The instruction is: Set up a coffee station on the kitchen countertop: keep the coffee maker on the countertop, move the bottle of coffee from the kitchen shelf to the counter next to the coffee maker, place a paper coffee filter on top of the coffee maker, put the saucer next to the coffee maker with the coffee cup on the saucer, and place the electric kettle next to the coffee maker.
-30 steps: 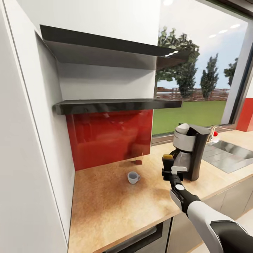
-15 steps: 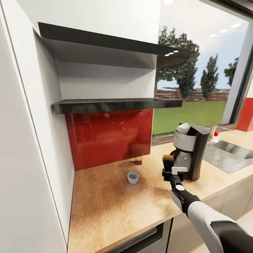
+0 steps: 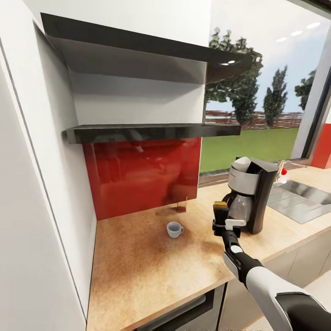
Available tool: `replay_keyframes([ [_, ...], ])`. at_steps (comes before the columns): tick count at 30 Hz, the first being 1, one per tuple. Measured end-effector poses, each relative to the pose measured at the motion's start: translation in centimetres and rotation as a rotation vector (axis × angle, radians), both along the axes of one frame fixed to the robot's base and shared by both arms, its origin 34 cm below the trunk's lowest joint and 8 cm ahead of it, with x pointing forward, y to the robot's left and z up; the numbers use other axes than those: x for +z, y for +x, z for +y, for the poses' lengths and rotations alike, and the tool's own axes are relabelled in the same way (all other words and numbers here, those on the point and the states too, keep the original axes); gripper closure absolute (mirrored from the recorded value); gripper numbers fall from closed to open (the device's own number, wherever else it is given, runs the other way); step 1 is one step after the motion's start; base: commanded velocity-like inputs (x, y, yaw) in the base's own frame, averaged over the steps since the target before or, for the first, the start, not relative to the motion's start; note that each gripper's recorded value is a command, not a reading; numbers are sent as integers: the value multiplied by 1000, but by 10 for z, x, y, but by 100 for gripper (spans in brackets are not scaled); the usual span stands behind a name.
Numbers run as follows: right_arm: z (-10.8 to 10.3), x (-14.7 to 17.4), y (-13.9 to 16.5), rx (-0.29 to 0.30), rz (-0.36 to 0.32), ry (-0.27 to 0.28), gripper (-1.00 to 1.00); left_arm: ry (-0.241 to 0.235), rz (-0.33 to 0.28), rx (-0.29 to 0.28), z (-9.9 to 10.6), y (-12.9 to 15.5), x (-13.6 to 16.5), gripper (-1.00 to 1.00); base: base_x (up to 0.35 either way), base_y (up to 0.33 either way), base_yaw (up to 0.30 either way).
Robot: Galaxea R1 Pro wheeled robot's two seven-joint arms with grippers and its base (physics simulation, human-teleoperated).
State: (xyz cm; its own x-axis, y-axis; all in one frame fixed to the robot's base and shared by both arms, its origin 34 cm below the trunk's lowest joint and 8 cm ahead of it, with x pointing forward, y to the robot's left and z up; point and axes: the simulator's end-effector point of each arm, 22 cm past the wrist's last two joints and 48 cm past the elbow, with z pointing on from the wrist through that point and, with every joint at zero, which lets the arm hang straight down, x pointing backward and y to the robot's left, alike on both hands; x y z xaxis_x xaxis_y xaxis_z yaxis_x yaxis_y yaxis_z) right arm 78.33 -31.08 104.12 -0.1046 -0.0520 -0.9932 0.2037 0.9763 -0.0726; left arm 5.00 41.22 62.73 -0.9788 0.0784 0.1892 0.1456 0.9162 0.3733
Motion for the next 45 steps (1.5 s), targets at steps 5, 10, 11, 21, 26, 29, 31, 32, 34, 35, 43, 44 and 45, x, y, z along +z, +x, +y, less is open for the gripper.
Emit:
replay_keyframes([
  [5,0,-9,2,-2,6,0,100,0,6,0,1,-1,-3,-100,0,0,0],
  [10,1,-13,4,3,5,-2,100,0,6,-1,1,1,-8,-100,0,0,0],
  [11,1,-14,4,3,5,-2,100,0,6,-1,1,2,-9,-100,0,0,0],
  [21,-1,-16,3,-2,4,0,100,3,7,-2,2,2,-9,-100,0,0,0],
  [26,-2,-4,3,-1,-62,0,100,0,7,0,1,2,-9,-100,4,0,0],
  [29,-3,0,2,-1,-79,0,100,-1,8,0,0,1,-10,-100,141,-5,0],
  [31,-2,0,2,-1,-83,0,100,-1,8,1,0,1,-9,-100,266,-49,0],
  [32,-2,0,2,0,-83,0,100,-1,8,1,0,1,-9,-100,278,-64,0],
  [34,-1,0,2,0,-84,2,100,-1,9,2,0,0,-10,-100,160,-35,0],
  [35,0,0,2,1,-84,2,100,-1,10,2,0,0,-9,-100,70,-15,0],
  [43,0,-13,-2,-1,-56,4,100,-2,17,3,-1,-2,-9,-100,91,-3,0],
  [44,0,-17,-4,-2,-46,4,100,-2,21,3,-1,-4,-9,-100,70,0,0],
  [45,0,-20,-4,-2,-41,4,100,-1,31,4,-2,-7,-9,-100,45,0,0],
])
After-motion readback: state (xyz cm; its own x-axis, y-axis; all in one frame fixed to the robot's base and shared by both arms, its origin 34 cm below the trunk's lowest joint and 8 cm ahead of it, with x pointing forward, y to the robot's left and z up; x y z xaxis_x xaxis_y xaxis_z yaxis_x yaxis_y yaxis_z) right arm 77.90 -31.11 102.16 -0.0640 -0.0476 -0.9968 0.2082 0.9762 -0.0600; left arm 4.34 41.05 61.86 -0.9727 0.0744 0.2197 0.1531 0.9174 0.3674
